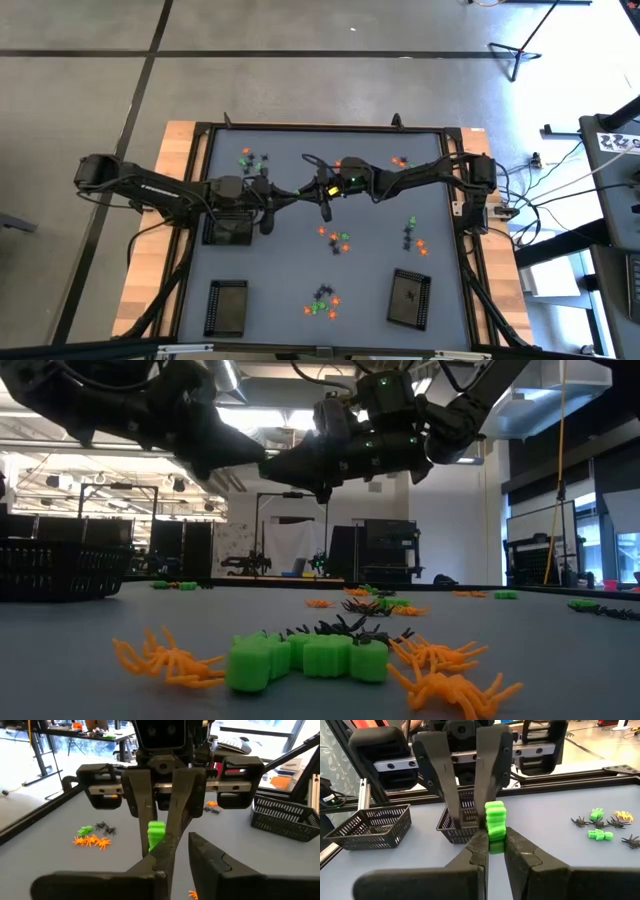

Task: Sort Halloween decoration
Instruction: Put the green skeleton toy into the top black bin

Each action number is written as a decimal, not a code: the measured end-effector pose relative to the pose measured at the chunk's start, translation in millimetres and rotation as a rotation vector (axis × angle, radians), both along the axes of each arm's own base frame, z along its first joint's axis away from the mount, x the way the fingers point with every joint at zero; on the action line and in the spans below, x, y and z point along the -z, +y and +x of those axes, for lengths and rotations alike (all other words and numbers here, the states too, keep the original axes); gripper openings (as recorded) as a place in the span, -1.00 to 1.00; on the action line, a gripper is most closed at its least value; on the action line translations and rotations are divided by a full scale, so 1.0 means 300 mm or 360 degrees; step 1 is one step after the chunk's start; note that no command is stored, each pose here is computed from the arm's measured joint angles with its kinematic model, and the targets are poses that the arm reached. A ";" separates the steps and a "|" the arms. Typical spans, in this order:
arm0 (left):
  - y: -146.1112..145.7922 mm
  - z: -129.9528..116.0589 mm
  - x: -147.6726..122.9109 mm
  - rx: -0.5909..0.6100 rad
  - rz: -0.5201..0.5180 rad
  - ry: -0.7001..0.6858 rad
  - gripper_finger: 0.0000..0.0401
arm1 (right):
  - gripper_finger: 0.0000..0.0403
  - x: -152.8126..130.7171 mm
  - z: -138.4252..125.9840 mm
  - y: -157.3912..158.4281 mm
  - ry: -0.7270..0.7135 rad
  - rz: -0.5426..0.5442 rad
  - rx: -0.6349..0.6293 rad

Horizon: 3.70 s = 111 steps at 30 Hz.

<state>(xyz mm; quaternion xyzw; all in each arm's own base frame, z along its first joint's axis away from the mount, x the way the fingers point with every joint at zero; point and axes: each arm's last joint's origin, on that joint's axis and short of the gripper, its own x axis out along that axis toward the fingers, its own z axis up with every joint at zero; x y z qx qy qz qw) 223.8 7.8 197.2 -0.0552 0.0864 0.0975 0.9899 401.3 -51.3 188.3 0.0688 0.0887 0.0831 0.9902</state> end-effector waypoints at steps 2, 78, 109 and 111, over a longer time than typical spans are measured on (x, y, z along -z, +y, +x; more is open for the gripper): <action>0.000 0.002 -0.003 0.0005 0.0008 -0.0001 -0.63 | -0.81 0.002 0.000 0.000 0.0009 0.0000 0.0000; 0.007 -0.015 0.009 -0.0109 -0.0101 0.0086 -1.00 | -0.62 0.013 0.002 0.034 0.0045 -0.0081 -0.0045; 0.011 -0.087 0.045 -0.0524 -0.0168 0.0369 -1.00 | -0.30 0.033 -0.003 0.028 0.0143 -0.0165 0.0033; 0.027 -0.080 0.062 -0.0570 -0.0168 0.0409 -1.00 | -0.30 0.033 -0.003 0.028 0.0142 -0.0165 0.0034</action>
